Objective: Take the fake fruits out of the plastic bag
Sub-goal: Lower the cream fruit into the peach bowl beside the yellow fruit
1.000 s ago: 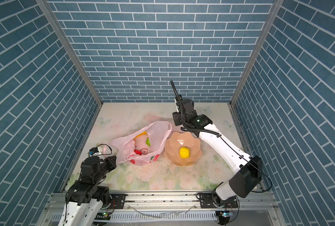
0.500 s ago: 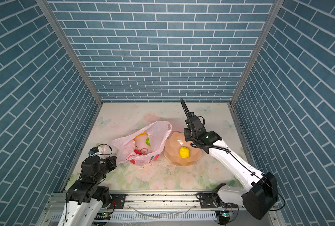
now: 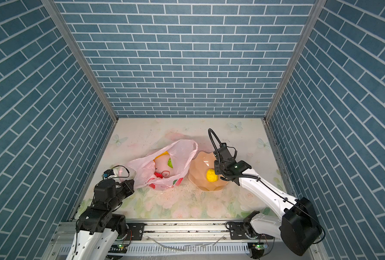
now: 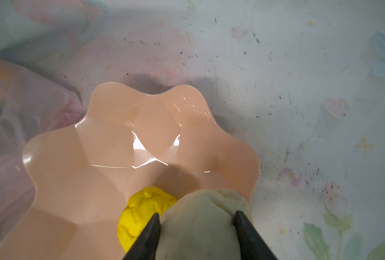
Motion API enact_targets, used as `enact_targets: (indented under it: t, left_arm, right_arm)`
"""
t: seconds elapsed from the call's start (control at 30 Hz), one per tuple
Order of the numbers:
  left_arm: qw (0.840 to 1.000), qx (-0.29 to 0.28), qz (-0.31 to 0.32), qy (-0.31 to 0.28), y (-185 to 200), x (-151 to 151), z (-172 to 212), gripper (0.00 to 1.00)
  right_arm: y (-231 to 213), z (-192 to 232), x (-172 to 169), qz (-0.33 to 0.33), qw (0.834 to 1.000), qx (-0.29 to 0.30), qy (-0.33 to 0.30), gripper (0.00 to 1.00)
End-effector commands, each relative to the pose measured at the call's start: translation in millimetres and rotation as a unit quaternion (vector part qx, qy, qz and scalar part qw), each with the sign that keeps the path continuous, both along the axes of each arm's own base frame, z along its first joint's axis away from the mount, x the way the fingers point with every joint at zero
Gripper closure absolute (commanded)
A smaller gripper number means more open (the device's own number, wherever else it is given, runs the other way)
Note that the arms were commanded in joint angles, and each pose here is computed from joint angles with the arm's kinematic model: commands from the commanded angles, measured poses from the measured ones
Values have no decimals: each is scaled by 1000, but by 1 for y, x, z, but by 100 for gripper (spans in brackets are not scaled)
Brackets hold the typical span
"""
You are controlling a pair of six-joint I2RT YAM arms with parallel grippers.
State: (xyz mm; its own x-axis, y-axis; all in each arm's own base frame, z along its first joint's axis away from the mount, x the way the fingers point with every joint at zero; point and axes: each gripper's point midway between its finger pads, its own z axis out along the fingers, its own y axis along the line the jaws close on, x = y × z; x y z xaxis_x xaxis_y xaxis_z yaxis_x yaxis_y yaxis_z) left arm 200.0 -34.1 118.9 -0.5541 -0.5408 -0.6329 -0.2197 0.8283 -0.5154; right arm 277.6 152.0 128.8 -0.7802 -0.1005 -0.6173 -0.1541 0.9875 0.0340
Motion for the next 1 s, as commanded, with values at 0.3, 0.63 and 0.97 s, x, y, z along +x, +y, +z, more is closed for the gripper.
enact_targets:
  t: [0.3, 0.63, 0.97]
  left_arm:
    - [1000, 1, -8, -8, -2, 2, 4, 85]
    - [1000, 1, -8, -7, -3, 2, 3, 85]
    - [1000, 1, -8, -7, -2, 2, 3, 85]
  right_arm:
    - [10, -21, 8, -12, 1000, 20, 10, 87]
    - [21, -32, 13, -3, 999, 28, 21, 87]
    - [26, -42, 18, -2, 999, 28, 27, 86]
